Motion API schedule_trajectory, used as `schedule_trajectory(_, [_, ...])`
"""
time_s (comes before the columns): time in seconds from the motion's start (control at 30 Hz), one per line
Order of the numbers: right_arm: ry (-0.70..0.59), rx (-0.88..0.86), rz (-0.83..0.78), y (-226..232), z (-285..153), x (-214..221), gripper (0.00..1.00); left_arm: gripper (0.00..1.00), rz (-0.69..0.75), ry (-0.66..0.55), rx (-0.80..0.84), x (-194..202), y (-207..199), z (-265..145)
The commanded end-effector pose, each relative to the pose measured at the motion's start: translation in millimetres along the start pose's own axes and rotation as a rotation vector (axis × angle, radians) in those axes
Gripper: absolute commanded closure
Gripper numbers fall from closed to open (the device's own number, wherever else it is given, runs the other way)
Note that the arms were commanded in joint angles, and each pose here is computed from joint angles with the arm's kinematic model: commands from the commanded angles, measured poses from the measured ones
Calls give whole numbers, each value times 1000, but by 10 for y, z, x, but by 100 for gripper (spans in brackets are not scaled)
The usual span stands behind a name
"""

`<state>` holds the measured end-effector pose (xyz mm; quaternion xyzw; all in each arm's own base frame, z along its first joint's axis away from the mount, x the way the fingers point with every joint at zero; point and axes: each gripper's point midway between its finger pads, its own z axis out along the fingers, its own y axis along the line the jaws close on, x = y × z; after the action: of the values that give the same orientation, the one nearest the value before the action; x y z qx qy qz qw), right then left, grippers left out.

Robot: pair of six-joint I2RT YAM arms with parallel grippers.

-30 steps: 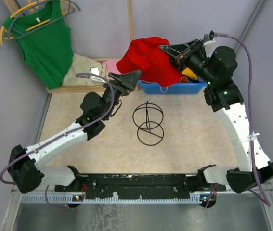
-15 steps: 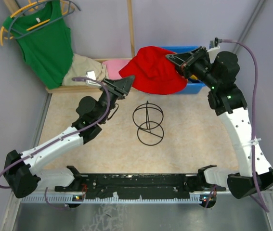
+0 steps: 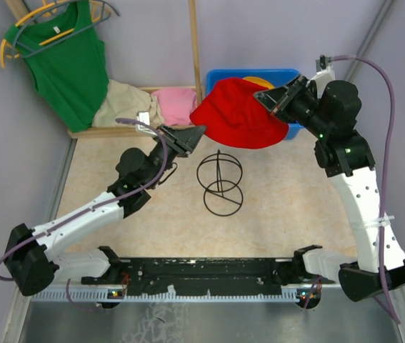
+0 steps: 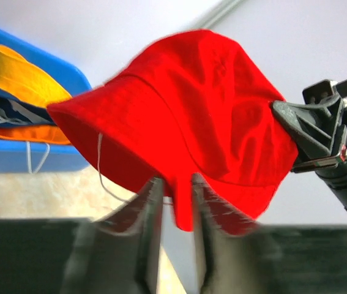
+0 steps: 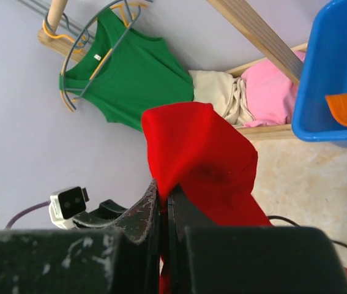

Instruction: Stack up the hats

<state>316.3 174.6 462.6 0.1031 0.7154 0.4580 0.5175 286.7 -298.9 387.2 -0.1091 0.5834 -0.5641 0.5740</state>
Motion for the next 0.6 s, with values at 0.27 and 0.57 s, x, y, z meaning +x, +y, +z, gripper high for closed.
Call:
schedule_trajectory(0.27, [-61,-151,37,417,-168,-166,100,57,39,83,83,161,-151,68])
schedule_trajectory(0.57, [-38,-187,75,509,-157,-160,100,87,38,72,75,168,-92,40])
